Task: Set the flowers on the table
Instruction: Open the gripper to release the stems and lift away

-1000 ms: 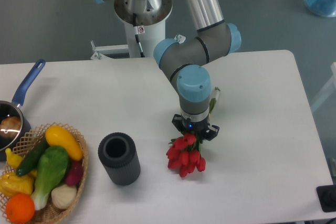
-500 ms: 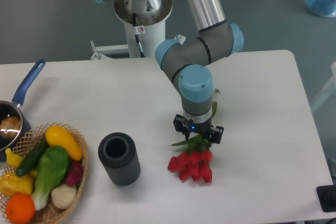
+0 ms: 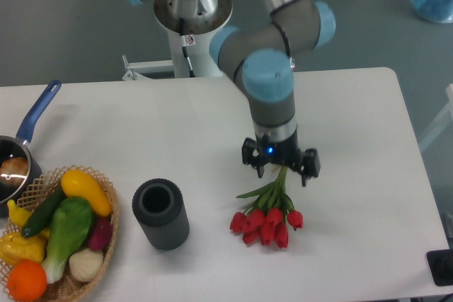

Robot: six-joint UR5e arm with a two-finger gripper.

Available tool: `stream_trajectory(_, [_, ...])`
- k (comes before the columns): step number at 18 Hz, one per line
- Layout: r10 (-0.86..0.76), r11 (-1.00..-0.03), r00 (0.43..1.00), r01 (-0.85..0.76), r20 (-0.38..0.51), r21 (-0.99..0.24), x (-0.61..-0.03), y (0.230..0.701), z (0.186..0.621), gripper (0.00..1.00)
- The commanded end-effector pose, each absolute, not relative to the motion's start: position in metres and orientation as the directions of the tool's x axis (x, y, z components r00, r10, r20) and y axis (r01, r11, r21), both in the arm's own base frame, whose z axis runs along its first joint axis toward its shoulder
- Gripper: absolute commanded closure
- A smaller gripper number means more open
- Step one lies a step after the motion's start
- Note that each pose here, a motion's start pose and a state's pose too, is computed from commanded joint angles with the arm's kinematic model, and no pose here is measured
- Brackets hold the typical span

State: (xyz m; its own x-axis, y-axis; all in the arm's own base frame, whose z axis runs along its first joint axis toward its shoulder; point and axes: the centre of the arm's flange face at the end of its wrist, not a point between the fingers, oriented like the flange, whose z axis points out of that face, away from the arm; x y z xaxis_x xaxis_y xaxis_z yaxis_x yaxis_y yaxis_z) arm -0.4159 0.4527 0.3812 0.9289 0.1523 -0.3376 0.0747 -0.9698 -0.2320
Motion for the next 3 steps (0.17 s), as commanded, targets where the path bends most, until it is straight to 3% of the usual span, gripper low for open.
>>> stream_trajectory(3, [0.160, -0.967, 0.922, 0.075, -0.353, -0.242, -0.4211, 0.4525, 0.3907, 0.00])
